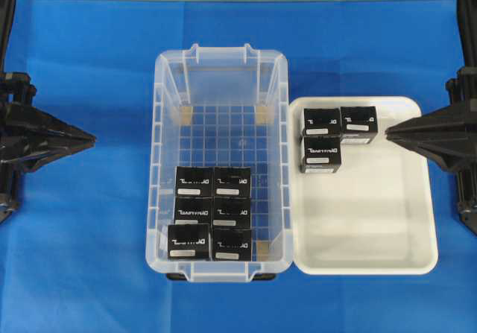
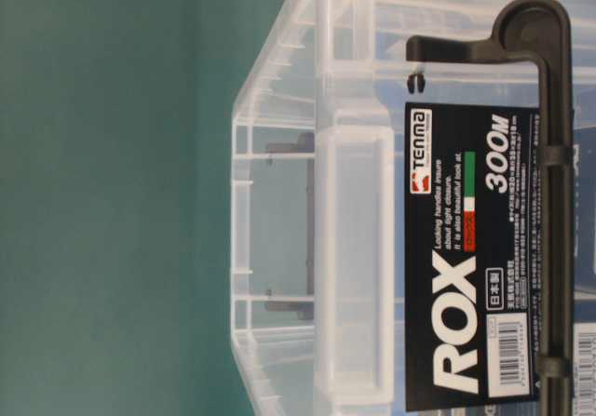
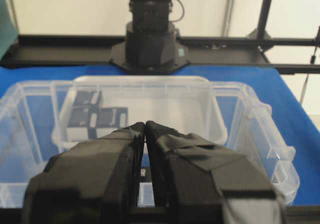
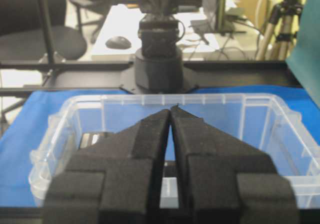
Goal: Pick the box from inside the plastic case
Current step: 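Swing the right arm from the tray over the plastic case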
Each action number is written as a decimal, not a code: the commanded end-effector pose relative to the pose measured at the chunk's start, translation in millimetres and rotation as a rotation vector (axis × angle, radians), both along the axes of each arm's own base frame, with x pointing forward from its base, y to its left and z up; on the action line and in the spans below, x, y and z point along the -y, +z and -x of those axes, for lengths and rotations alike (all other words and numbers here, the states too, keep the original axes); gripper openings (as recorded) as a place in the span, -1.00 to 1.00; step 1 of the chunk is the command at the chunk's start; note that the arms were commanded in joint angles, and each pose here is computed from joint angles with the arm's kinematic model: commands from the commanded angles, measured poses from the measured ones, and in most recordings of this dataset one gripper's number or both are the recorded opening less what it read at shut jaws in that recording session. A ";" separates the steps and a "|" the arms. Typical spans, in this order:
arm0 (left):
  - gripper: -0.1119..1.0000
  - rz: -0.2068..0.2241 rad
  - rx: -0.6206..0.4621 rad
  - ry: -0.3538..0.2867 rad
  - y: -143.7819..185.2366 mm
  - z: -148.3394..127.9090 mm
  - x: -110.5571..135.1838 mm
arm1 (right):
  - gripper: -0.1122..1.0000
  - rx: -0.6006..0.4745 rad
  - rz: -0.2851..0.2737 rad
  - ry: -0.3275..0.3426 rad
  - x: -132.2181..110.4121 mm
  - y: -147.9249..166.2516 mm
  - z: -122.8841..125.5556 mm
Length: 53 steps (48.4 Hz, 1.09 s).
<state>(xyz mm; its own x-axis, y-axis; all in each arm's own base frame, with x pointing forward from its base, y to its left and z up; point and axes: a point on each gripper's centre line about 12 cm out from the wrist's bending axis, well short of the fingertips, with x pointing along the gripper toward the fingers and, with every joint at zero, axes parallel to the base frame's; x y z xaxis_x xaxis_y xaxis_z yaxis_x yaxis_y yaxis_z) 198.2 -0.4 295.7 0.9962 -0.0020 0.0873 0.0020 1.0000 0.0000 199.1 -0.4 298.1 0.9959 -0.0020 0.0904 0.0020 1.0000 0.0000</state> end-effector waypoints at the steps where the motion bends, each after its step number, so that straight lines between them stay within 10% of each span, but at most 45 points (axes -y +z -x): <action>1: -0.54 -0.004 -0.005 0.001 9.7 -3.4 -0.5 | -0.54 0.025 -0.023 0.006 -1.0 12.3 -3.7; 22: -0.90 -0.003 -0.084 0.013 18.0 1.1 -2.6 | -0.83 -0.484 -0.187 0.026 -11.2 41.8 -86.8; 37: -0.90 -0.001 -0.124 0.013 13.4 1.5 -2.7 | -0.83 -0.934 -0.188 0.027 -22.3 36.1 -180.4; 53: -0.90 -0.001 -0.126 0.014 14.0 2.3 -2.7 | -0.78 -1.185 -0.175 0.006 -13.7 18.6 -249.2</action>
<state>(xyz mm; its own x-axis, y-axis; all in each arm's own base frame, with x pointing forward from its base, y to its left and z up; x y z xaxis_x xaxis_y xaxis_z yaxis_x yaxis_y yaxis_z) 194.1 2.3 298.5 0.9980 0.0117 -0.0629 -0.0118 0.9999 -0.0016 437.2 17.2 317.3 0.4874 0.0816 -0.8694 0.0784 0.9875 0.1367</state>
